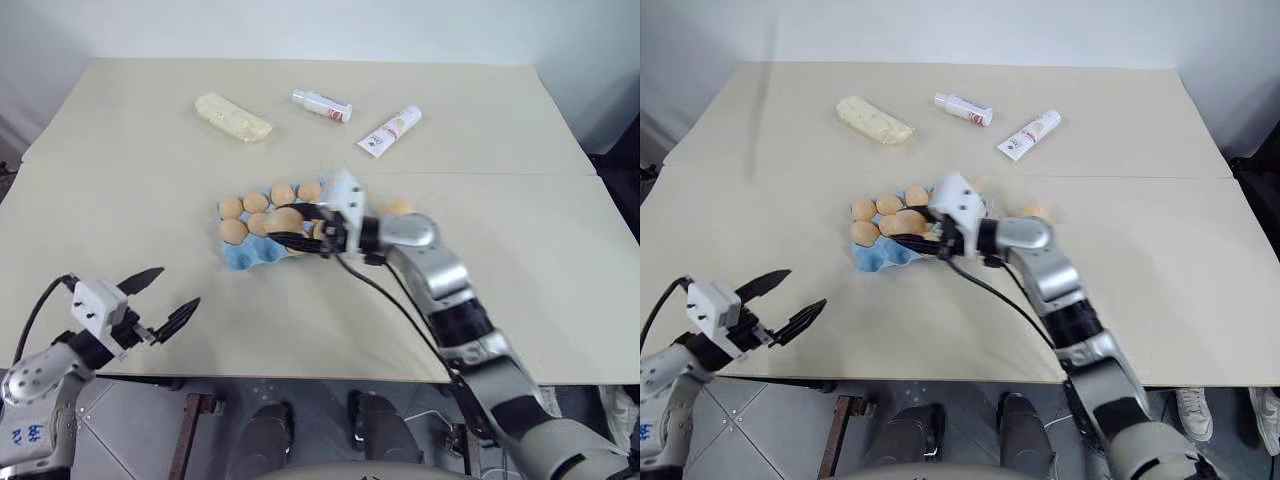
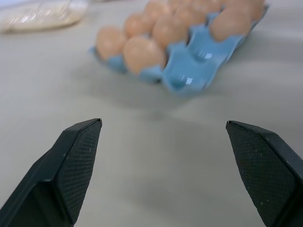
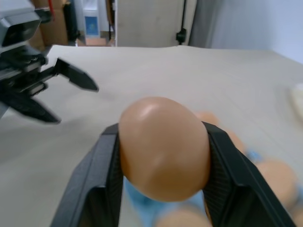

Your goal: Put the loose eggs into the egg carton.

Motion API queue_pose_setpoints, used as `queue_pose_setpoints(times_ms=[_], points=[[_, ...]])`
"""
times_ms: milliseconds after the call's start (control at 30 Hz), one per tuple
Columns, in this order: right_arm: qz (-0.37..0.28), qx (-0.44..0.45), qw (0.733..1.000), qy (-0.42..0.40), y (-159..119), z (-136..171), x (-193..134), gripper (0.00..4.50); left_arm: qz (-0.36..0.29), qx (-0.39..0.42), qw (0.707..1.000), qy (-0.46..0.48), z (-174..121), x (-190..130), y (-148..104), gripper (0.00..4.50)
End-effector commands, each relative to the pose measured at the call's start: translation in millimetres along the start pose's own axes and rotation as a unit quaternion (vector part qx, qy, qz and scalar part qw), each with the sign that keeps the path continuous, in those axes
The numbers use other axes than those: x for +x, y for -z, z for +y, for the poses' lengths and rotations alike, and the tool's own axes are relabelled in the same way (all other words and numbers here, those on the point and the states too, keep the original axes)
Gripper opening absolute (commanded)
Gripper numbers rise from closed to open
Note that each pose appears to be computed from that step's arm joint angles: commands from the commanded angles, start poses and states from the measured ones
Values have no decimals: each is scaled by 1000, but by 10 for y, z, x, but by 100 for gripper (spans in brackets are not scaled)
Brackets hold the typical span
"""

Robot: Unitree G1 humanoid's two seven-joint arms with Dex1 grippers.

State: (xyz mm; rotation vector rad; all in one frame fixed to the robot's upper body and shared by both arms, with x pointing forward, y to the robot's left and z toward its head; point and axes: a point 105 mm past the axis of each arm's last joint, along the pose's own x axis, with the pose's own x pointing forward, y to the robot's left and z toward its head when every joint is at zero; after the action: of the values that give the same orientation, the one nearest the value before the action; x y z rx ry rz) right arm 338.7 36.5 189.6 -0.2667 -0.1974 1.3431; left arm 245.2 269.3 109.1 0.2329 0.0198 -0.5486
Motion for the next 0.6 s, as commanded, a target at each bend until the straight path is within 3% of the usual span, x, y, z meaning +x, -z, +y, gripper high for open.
queue_pose_setpoints(times_ms=[33,133,400,600], points=[[18,-33,999,-2,15,4,194,179,-19,9,1000,-18,19,-63,-96,450],[38,-23,999,-12,124,27,292,179,-22,10,999,-25,-11,-92,-114,450],[13,-33,999,-23,33,18,197,446,-26,11,999,-19,-58,-55,-148,450],[-44,-56,997,12,-216,-63,-371,446,-31,23,999,33,-163,129,-211,450]])
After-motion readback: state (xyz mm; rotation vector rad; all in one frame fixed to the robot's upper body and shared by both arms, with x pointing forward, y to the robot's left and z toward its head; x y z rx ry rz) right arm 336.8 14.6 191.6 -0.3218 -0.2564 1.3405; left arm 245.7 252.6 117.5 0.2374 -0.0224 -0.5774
